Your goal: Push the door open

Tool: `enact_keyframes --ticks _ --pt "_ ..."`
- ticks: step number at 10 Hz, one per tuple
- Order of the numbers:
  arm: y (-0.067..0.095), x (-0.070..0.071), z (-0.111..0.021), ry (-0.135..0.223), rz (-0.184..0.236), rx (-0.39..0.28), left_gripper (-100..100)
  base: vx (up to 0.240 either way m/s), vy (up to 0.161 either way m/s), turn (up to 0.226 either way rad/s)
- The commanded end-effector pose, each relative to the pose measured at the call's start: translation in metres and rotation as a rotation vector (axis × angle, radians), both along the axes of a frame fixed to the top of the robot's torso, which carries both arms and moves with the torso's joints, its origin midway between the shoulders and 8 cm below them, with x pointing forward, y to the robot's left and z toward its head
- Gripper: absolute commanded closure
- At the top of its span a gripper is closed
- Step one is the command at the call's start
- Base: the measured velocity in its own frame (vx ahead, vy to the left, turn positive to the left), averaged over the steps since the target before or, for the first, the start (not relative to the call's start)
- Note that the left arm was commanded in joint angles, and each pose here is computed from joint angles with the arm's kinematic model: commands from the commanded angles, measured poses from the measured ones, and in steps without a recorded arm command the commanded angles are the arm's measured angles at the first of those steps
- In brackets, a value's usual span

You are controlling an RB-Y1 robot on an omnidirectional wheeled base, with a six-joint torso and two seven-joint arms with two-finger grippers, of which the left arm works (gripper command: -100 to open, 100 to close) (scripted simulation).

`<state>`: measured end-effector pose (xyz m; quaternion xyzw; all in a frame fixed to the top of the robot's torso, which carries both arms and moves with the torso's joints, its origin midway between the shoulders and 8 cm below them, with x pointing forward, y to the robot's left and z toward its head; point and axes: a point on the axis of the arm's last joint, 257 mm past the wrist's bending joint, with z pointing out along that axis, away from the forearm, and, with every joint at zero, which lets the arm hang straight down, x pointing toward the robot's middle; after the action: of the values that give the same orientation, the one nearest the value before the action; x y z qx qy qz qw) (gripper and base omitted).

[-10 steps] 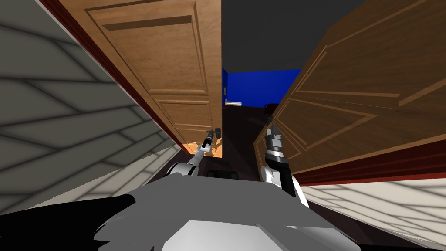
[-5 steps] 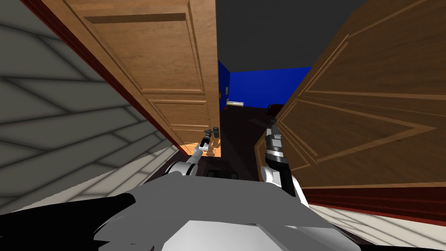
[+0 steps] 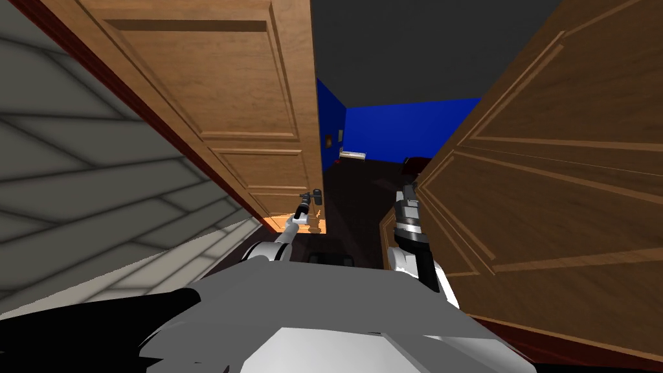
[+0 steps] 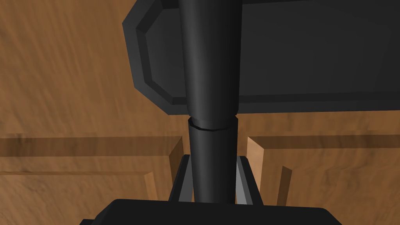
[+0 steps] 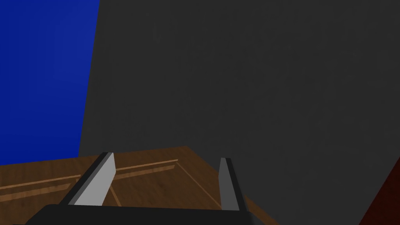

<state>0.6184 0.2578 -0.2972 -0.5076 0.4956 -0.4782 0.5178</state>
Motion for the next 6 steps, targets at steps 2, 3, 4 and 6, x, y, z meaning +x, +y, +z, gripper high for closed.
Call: enact_keyframes --ticks 2,3,4,6 --pt "0.018 0.003 0.007 -0.01 0.034 -0.004 100 0.165 -0.107 0.065" --pt "0.023 0.003 0.006 -0.01 0.045 -0.008 100 0.15 -0.124 0.055" --pt "0.027 0.002 0.006 -0.01 0.055 -0.012 100 0.149 -0.125 0.088" --pt "0.033 0.001 0.005 -0.01 0.07 -0.02 100 0.155 -0.12 0.067"
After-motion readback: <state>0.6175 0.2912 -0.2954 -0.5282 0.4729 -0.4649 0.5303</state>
